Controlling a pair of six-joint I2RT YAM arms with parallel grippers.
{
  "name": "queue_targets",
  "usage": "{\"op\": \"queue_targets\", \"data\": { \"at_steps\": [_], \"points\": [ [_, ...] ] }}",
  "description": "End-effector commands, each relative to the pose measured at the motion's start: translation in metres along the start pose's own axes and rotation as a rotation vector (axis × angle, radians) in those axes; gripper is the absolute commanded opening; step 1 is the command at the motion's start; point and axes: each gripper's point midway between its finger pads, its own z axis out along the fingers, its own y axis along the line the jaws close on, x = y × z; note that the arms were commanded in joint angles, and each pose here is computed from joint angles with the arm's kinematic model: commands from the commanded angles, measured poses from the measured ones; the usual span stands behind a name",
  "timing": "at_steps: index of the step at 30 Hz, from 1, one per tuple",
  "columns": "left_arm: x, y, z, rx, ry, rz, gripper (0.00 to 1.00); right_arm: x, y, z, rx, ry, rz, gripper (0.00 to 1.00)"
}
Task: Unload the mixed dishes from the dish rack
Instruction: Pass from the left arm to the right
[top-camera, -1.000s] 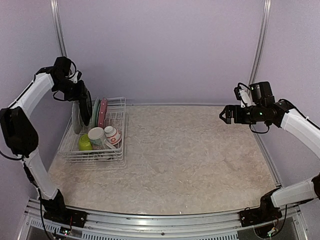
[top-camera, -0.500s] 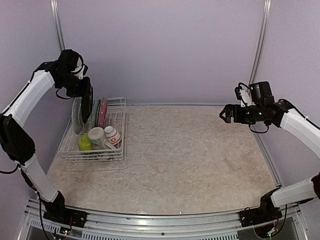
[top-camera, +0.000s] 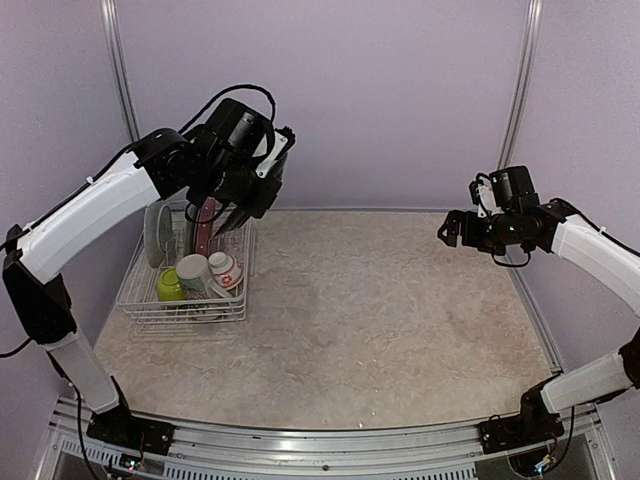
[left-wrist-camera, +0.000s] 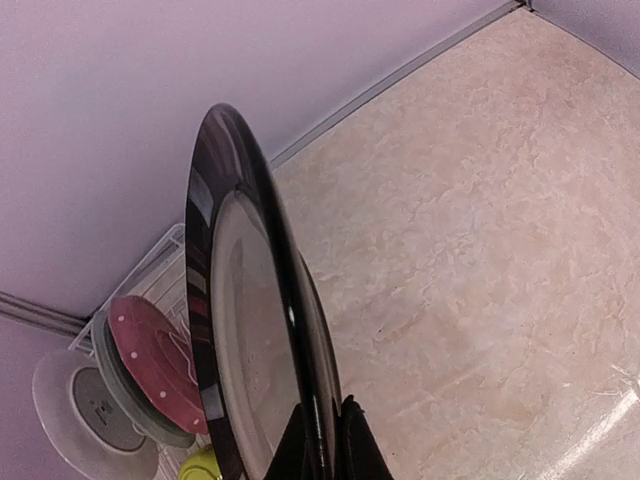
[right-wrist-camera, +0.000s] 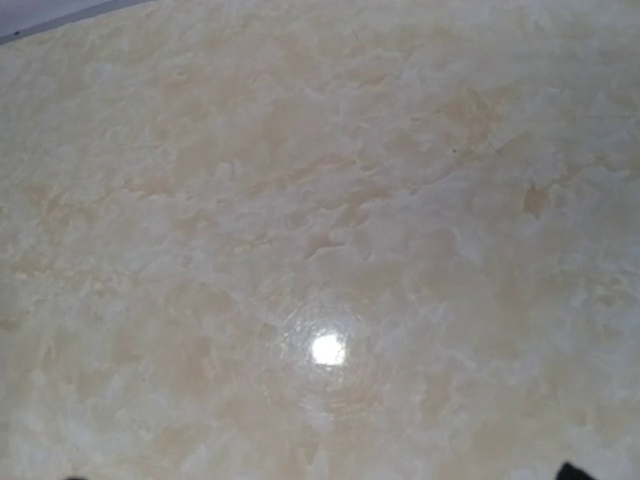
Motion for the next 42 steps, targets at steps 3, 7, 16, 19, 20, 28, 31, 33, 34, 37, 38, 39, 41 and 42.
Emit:
{"op": "queue_targets", "data": {
  "at_steps": [3,7,16,19,20,28,31,33,34,37,38,39,41,42],
  "points": [
    [-0.056,-0.007,-0.004,-0.200,-0.213,0.145,0.00,-0.008,0.021,-0.001,-0.092,-0.005,0.073,1.00],
    [-0.042,-0.057,0.005,-0.135,-0.258,0.243,0.00,-0.017,0.046,0.001,-0.223,0.001,0.126,1.00],
    [-0.006,-0.114,0.035,-0.079,-0.284,0.342,0.00,-0.033,0.101,0.030,-0.503,0.086,0.255,1.00],
    [0.007,-0.124,0.043,-0.075,-0.276,0.381,0.00,-0.028,0.122,0.040,-0.570,0.140,0.301,1.00],
    [0.010,-0.130,0.046,-0.071,-0.276,0.394,0.00,-0.024,0.131,0.044,-0.594,0.163,0.309,1.00],
    [0.032,-0.173,0.045,-0.032,-0.285,0.509,0.00,-0.001,0.173,0.064,-0.624,0.201,0.326,1.00],
    [0.038,-0.180,0.051,-0.023,-0.271,0.528,0.00,0.016,0.179,0.070,-0.608,0.240,0.311,0.99],
    [0.042,-0.185,0.055,-0.026,-0.259,0.543,0.00,0.026,0.177,0.075,-0.584,0.271,0.302,0.98],
    [0.044,-0.186,0.056,-0.031,-0.255,0.554,0.00,0.031,0.176,0.077,-0.578,0.285,0.298,0.98],
    [0.051,-0.200,0.060,-0.044,-0.246,0.610,0.00,0.042,0.180,0.083,-0.583,0.327,0.294,0.91],
    [0.053,-0.204,0.063,-0.045,-0.241,0.622,0.00,0.045,0.181,0.086,-0.577,0.336,0.290,0.87],
    [0.054,-0.205,0.063,-0.046,-0.237,0.628,0.00,0.047,0.182,0.088,-0.571,0.345,0.283,0.80],
    [0.056,-0.207,0.067,-0.051,-0.224,0.633,0.00,0.053,0.184,0.092,-0.573,0.362,0.275,0.77],
    [0.059,-0.209,0.070,-0.049,-0.217,0.640,0.00,0.056,0.185,0.094,-0.573,0.370,0.274,0.74]
  ]
}}
